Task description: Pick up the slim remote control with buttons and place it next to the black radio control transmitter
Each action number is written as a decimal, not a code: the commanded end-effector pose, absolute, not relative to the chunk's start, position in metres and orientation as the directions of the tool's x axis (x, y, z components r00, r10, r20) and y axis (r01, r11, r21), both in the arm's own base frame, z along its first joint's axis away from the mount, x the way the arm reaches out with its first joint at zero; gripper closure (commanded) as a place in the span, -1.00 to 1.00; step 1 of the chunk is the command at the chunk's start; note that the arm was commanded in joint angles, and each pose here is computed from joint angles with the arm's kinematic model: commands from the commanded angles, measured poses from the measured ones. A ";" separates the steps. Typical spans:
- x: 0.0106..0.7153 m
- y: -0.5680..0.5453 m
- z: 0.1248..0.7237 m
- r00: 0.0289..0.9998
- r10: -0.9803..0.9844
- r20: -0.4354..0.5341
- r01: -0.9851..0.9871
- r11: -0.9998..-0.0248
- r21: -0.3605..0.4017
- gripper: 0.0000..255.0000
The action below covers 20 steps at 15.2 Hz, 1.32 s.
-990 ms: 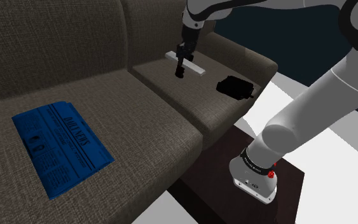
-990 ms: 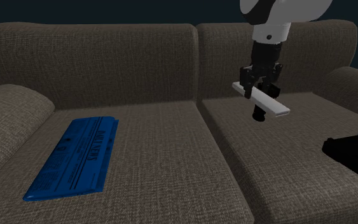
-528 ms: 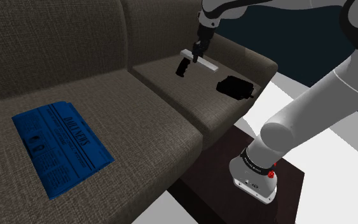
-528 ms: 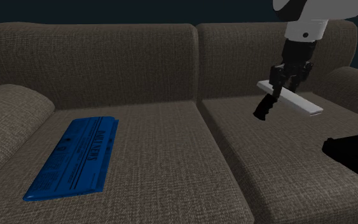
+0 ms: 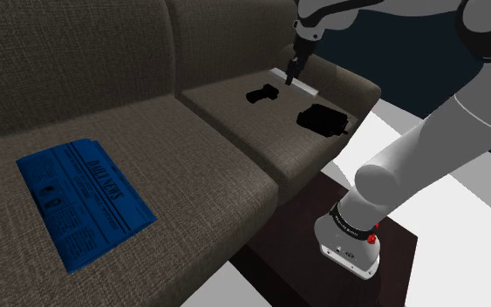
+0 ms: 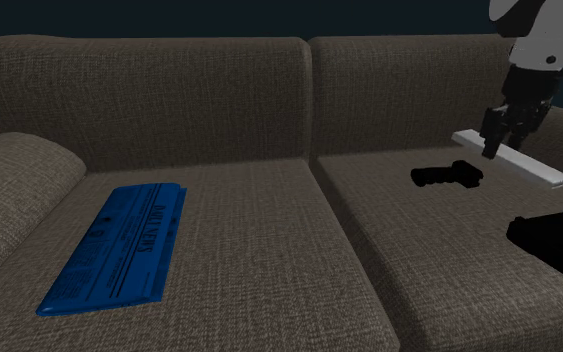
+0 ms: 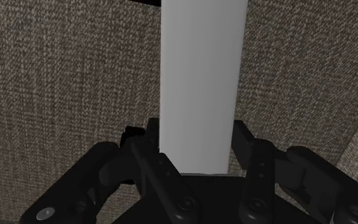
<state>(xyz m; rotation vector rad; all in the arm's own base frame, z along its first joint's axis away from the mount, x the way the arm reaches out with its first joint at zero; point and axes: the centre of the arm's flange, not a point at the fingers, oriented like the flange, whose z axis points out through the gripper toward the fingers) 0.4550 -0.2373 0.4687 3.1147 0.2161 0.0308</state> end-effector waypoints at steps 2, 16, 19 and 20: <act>0.444 -0.277 0.470 0.990 0.140 0.019 0.139 -0.990 0.021 1.00; 0.397 -0.429 0.460 0.990 0.140 0.019 0.139 -0.990 0.021 1.00; 0.397 -0.429 0.444 0.990 0.140 0.019 0.139 -0.990 0.021 1.00; 0.397 -0.429 0.439 0.990 0.140 0.019 0.139 -0.990 0.021 1.00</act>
